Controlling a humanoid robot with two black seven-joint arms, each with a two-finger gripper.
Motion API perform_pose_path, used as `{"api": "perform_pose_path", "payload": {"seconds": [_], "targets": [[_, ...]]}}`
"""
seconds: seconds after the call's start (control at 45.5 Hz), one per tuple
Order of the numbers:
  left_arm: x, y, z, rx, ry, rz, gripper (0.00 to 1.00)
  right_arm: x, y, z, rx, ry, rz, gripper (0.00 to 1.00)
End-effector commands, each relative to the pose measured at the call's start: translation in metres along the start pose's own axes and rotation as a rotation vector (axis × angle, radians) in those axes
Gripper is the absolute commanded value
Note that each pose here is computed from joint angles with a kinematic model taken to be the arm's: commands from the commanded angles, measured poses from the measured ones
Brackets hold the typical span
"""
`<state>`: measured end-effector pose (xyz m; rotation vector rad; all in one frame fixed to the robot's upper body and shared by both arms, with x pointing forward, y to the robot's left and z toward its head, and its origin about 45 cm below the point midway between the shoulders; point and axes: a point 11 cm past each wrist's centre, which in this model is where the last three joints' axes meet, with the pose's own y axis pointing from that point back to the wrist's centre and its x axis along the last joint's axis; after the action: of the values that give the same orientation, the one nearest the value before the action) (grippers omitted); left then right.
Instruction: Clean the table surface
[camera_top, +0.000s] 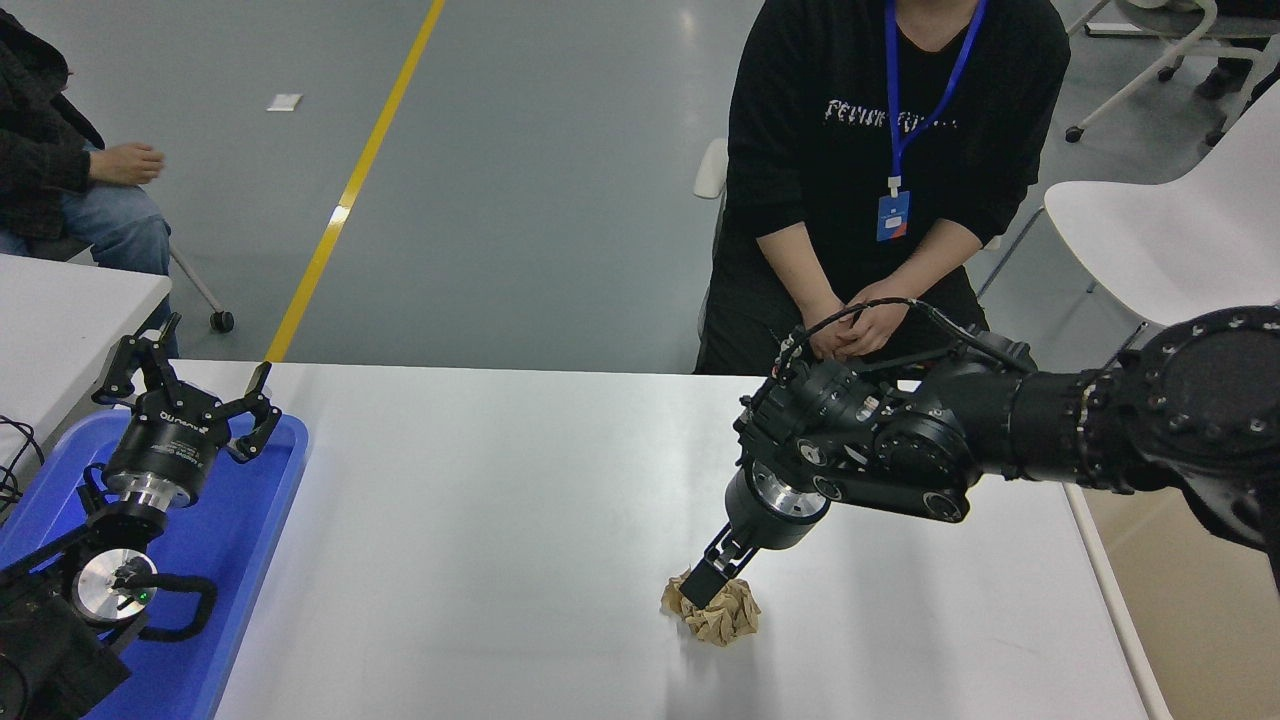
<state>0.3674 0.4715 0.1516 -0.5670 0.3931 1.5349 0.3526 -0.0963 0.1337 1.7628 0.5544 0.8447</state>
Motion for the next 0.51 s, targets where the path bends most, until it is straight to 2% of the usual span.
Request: {"api": "perform_pose_path", "payload": {"seconds": [0.0,0.484], "targets": [[0.0,0.0,0.0,0.0,0.0,0.0,1.0,-0.018,-0.017,0.01,-0.007,-0.047,-0.014,0.99],[0.0,0.0,0.0,0.0,0.0,0.0,1.0,-0.036,-0.031,0.022,-0.019,-0.111,-0.017,0.99]]}}
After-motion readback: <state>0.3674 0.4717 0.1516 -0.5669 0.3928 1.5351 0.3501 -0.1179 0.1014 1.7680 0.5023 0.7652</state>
